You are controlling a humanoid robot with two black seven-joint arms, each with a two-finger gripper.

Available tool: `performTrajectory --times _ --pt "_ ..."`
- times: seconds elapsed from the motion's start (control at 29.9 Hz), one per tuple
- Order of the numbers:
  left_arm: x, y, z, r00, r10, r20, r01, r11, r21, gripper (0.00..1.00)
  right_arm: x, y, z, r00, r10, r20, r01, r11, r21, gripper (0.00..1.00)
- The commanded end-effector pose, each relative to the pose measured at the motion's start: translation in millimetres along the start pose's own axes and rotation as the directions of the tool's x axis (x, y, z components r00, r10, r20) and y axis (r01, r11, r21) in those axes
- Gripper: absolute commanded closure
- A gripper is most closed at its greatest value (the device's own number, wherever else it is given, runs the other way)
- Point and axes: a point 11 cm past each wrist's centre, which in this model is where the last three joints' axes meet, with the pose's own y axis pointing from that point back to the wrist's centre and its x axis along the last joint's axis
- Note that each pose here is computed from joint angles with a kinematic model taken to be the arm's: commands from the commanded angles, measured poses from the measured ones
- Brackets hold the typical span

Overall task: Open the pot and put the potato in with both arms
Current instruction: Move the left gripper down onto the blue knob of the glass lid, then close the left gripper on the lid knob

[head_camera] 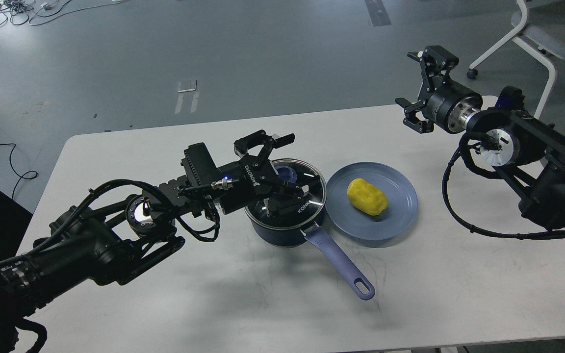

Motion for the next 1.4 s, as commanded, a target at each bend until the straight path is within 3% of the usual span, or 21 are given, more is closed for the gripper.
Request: performTrajectory --times 0.0,1.37 --pt "-8 2 -2 1.000 -0.016 -0.010 0.016 1.000 0.017 0.03 2 0 2 1.000 0.005 0.001 -0.005 1.000 -0.006 0.00" --pt "-40 10 -2 0.987 -0.067 -0.146 0.078 0.994 0.074 0.02 8 4 9 1.000 0.015 -0.008 -0.015 1.000 -0.021 0.00"
